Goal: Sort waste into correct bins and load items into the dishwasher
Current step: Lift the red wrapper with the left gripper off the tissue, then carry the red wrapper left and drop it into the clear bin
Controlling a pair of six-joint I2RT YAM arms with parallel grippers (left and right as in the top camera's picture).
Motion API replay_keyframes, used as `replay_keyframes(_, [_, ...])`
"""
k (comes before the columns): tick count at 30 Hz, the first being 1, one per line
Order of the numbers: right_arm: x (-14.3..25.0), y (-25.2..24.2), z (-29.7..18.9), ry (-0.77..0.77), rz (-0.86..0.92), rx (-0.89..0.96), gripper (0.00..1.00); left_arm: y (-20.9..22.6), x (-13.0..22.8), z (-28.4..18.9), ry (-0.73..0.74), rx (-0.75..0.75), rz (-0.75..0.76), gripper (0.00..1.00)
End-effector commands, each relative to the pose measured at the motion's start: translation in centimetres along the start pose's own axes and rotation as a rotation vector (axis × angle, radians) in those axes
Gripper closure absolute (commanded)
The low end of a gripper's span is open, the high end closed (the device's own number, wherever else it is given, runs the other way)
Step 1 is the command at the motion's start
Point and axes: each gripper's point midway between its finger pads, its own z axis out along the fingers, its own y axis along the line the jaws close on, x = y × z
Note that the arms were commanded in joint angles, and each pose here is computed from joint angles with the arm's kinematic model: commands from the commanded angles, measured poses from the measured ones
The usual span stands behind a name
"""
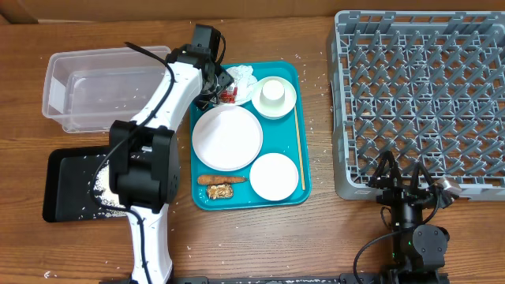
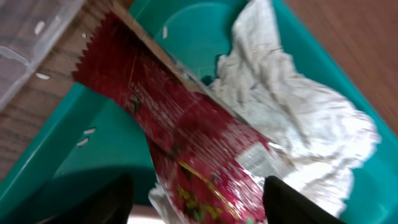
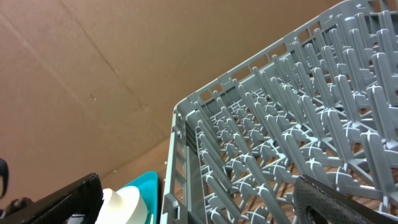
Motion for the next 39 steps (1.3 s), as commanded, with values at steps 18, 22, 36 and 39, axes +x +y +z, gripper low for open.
replay_keyframes(18, [0.2, 0.0, 0.0, 0.000, -0.010, -0.007, 0.00, -1.7, -0.4, -2.6, 0.010, 0.069, 0.032, 0.96])
replay_keyframes(22, [0.2, 0.0, 0.0, 0.000, -0.010, -0.007, 0.00, -3.3, -1.5, -6.4, -0.046, 0.144, 0.071, 0.96])
replay_keyframes(36, [0.2, 0.0, 0.0, 0.000, -0.010, -0.007, 0.00, 0.6, -9.6, -16.3, -0.430, 0.055, 0.057, 0.96])
replay_keyframes(39, [0.2, 0.0, 0.0, 0.000, -0.010, -0.007, 0.00, 3.9, -11.4, -15.9, -0.419, -0.011, -0.012, 0.96])
